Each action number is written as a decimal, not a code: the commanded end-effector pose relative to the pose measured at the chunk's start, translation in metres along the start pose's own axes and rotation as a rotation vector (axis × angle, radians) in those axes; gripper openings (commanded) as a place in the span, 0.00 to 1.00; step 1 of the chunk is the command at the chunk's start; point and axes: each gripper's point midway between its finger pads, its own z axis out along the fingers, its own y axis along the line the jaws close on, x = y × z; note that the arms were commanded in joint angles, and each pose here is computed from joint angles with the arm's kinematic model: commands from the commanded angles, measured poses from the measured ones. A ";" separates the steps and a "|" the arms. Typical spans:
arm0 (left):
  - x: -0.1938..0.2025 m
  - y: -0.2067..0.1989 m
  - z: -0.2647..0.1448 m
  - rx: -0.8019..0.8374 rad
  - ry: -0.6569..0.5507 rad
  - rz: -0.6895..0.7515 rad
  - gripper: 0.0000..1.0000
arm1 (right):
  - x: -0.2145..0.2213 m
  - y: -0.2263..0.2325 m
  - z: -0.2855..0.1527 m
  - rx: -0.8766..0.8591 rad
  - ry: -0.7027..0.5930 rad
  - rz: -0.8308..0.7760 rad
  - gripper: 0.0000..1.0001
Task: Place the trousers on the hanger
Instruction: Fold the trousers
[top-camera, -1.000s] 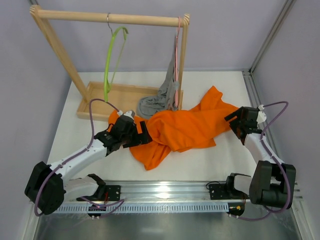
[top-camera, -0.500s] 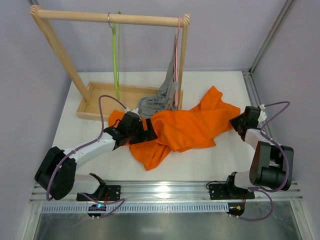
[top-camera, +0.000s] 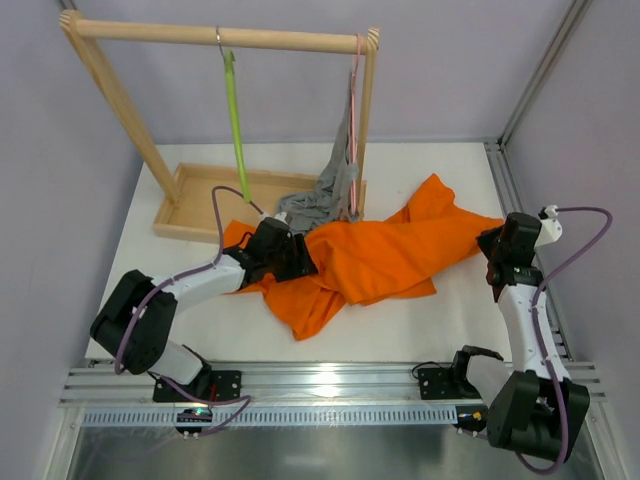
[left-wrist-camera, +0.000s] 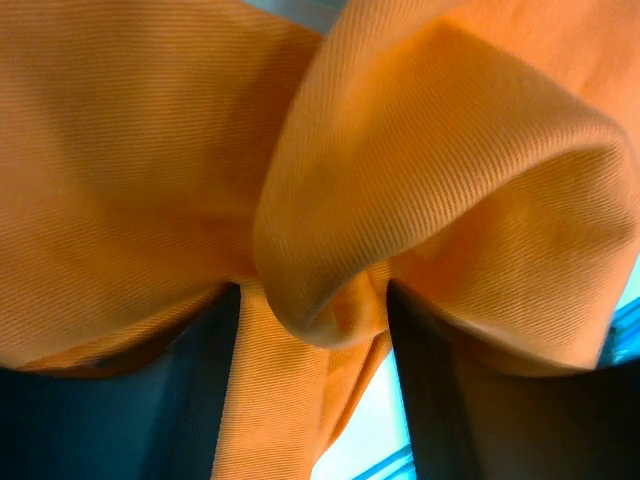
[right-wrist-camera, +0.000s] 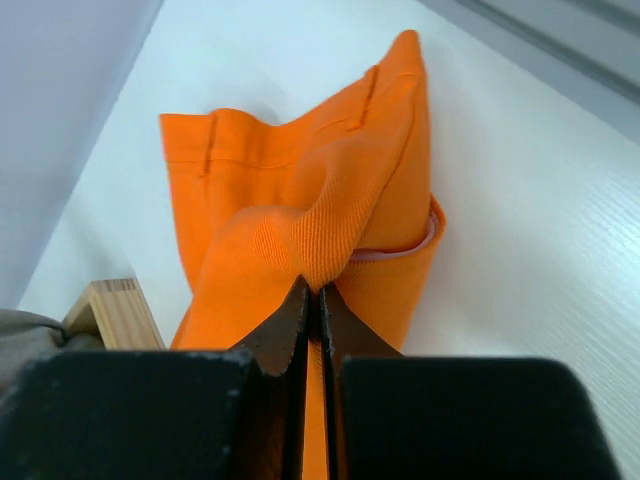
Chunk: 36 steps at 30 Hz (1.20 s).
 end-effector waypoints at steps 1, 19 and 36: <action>-0.024 -0.030 -0.001 0.101 -0.052 0.013 0.36 | -0.040 0.005 -0.026 0.028 -0.132 0.001 0.04; -0.035 0.012 -0.095 -0.166 -0.144 0.139 0.00 | -0.128 0.003 -0.138 0.165 -0.381 0.031 0.04; -0.038 -0.027 -0.093 -0.050 -0.020 0.237 0.12 | -0.113 0.006 -0.114 0.164 -0.308 0.009 0.04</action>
